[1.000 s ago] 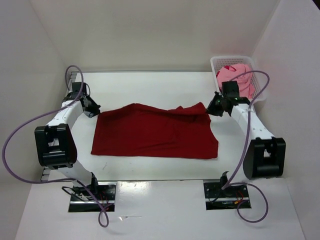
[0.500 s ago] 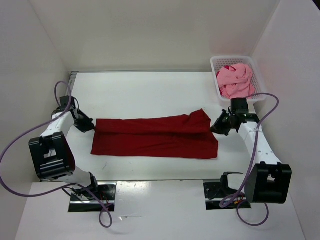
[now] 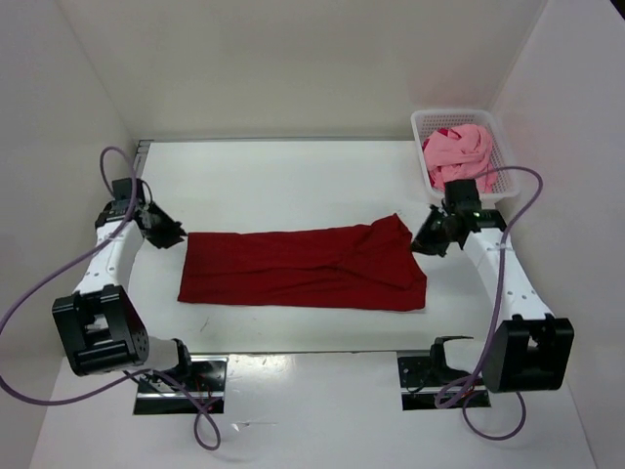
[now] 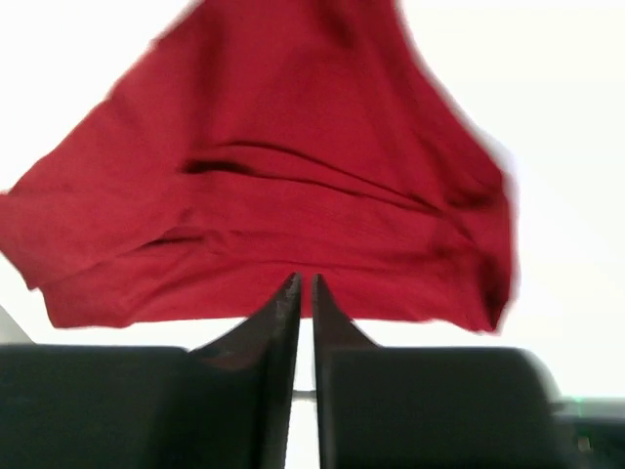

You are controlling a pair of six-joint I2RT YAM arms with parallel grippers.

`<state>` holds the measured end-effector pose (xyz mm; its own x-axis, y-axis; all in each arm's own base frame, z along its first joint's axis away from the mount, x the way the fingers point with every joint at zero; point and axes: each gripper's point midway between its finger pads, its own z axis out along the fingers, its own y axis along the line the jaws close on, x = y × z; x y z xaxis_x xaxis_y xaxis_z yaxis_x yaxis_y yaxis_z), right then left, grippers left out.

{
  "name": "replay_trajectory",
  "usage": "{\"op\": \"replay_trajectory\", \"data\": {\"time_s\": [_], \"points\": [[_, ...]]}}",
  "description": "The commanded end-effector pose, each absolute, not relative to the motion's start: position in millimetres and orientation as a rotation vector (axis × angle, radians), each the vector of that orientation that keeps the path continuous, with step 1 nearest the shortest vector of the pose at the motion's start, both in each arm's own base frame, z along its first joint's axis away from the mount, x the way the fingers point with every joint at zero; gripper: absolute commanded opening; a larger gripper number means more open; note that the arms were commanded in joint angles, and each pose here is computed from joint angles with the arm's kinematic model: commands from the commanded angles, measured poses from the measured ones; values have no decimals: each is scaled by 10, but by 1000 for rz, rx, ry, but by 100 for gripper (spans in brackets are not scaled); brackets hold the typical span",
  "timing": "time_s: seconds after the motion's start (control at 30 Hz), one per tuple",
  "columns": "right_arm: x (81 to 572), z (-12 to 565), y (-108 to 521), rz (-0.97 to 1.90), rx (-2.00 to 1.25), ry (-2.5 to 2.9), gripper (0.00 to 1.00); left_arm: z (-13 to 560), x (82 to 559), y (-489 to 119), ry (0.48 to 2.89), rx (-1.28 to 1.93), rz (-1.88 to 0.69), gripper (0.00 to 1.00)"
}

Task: Fold and stack the t-shirts
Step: Fold the other side of the tshirt into a rectangle

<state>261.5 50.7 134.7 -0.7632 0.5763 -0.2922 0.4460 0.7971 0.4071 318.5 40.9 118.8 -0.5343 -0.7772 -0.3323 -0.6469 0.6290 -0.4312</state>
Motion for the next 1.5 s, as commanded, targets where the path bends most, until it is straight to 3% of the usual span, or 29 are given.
{"op": "replay_trajectory", "data": {"time_s": [0.0,0.03,0.17,0.23,0.27,0.37,0.5,0.77,0.87,1.03,1.17,1.47], "points": [[3076,1478,953,525,578,2521,4,1308,3387,41,2360,-938,-438,28],[3164,1475,1092,536,544,2514,0,1260,3441,-179,2384,-878,-471,30],[3499,1384,1801,527,356,2488,2,1047,3510,-576,2468,-793,-516,31],[3523,1114,2019,478,284,2541,16,925,3542,-712,2504,-774,-553,31],[3601,1086,2012,418,276,2528,28,892,3550,-756,2514,-761,-557,31],[3664,916,1999,325,252,2533,41,774,3506,-842,2552,-743,-557,31],[3669,796,1875,223,260,2548,48,590,3417,-837,2590,-761,-544,31],[3566,485,1847,120,213,2637,48,548,3409,-903,2597,-751,-552,31],[3479,456,1890,102,184,2669,42,550,3411,-907,2595,-763,-555,31],[3315,531,1873,119,166,2687,17,529,3402,-906,2595,-763,-555,31],[3057,569,1889,178,136,2740,9,528,3402,-906,2595,-763,-555,31],[2178,492,2228,423,-38,2932,7,570,3425,-940,2588,-766,-585,31]]}}
